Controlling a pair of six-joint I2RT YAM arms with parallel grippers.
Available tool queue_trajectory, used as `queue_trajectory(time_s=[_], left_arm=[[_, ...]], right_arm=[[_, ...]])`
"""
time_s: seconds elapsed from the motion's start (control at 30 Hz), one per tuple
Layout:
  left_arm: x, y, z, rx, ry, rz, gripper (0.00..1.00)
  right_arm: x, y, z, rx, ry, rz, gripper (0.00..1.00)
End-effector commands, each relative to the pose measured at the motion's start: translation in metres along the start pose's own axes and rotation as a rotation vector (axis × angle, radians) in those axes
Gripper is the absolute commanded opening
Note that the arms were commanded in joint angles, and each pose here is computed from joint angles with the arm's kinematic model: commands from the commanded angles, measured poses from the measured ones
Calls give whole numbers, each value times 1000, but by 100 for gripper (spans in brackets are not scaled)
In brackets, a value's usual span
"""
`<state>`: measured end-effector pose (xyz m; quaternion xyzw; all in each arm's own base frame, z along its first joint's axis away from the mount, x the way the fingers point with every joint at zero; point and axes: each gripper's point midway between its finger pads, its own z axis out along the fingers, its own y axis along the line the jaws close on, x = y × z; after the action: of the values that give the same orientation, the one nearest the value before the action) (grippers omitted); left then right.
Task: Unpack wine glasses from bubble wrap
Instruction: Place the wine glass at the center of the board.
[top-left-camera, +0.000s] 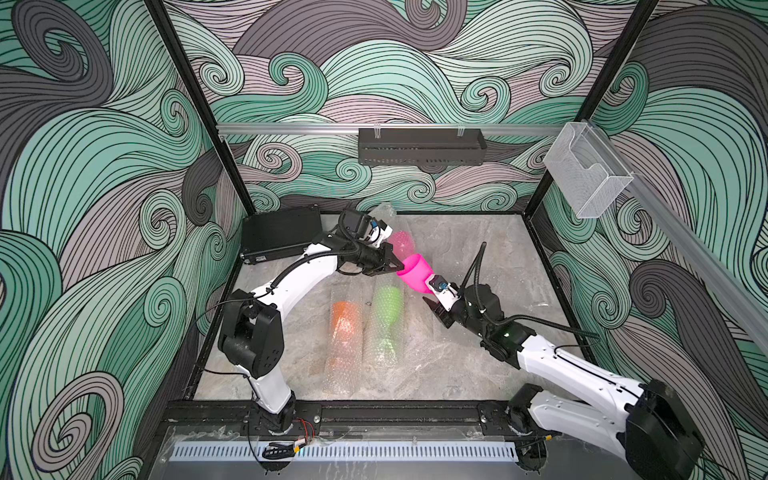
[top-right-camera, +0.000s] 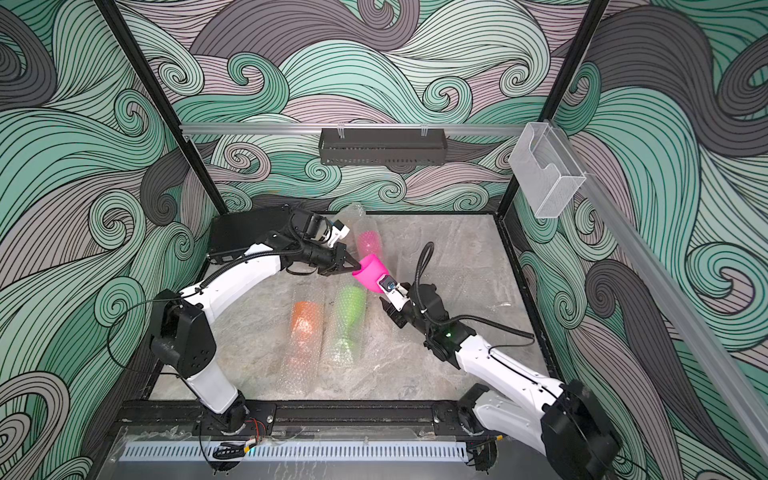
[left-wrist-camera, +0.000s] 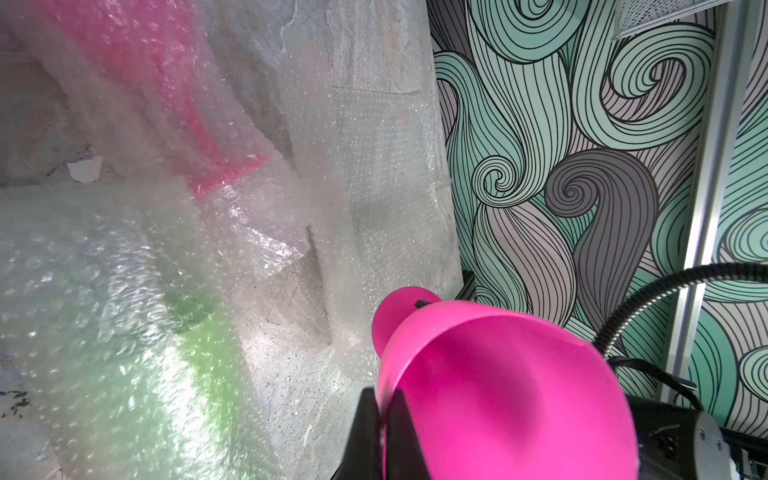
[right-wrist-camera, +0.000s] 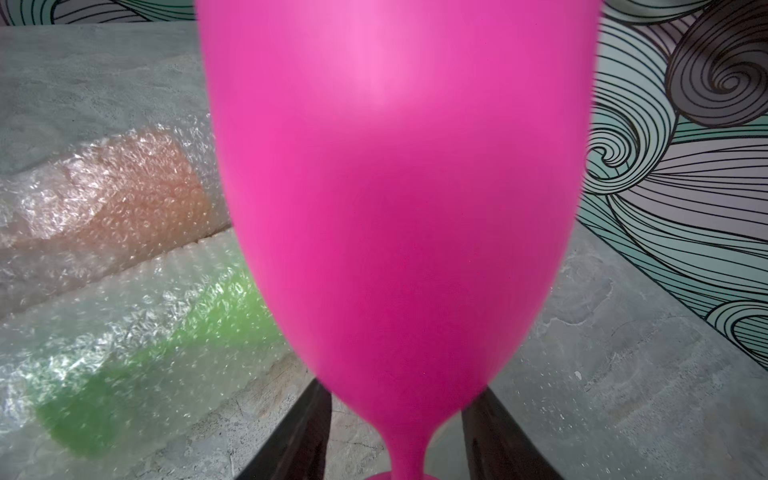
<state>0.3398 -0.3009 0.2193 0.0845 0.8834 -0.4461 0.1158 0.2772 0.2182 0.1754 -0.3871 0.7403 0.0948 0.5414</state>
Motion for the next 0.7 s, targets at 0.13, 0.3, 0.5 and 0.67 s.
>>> queue_trajectory(time_s=[0.13, 0.3, 0.5, 0.67], left_arm=[[-18, -4, -49, -53, -111, 66, 0], [-26, 18, -85, -163, -189, 46, 0], [-35, 65, -165, -508, -411, 19, 0], [-22, 98, -228, -756, -479, -47, 0]], right_arm=[[-39, -10, -28, 26, -135, 40, 63], [-51, -13, -39, 32, -173, 65, 63], [-55, -20, -47, 63, -180, 103, 66], [-49, -33, -45, 142, -154, 140, 66]])
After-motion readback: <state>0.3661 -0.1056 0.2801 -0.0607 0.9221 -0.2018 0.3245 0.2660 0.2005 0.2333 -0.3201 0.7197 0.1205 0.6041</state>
